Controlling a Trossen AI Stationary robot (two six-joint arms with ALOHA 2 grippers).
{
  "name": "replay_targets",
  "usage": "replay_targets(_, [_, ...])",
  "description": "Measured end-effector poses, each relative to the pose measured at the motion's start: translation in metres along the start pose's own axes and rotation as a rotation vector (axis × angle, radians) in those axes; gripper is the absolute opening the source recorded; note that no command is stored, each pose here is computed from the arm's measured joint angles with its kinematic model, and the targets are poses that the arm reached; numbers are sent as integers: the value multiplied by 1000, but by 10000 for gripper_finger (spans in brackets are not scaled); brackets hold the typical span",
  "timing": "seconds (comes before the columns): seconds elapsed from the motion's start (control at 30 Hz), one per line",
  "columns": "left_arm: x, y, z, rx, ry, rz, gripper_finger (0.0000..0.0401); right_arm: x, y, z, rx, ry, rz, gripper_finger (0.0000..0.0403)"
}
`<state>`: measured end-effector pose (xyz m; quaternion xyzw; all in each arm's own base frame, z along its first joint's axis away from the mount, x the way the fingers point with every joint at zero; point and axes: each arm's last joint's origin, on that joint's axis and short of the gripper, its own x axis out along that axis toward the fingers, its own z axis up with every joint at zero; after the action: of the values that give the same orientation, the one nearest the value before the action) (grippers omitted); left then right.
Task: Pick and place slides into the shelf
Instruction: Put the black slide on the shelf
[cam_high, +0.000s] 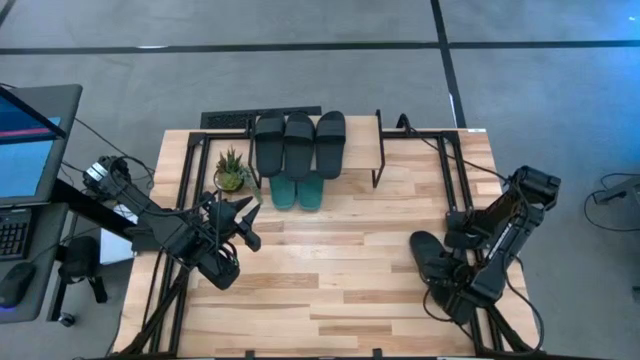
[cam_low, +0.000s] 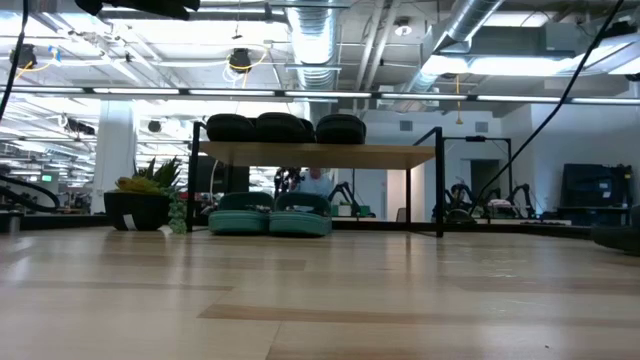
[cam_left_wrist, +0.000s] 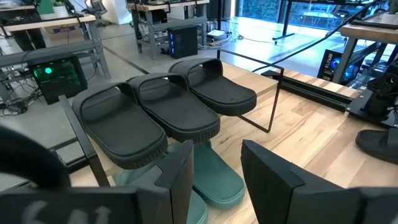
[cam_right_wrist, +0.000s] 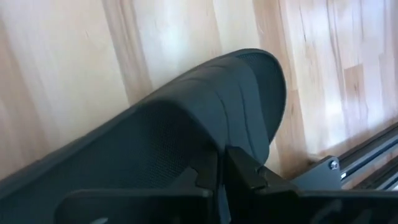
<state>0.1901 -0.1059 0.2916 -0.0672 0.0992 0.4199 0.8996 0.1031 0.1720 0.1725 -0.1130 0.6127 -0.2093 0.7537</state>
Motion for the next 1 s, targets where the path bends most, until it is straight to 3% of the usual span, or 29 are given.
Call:
replay_targets(0.4, [0, 1, 0, 29, 0, 2, 125, -16, -10, 39, 151, -34, -21, 2])
replay_targets(0.6, [0, 1, 0, 57, 0, 2, 125, -21, -16, 59, 117, -71, -26, 1])
replay_targets(1.0, [0, 0, -1, 59, 18, -3, 125, 4, -28, 72, 151, 13, -94, 0])
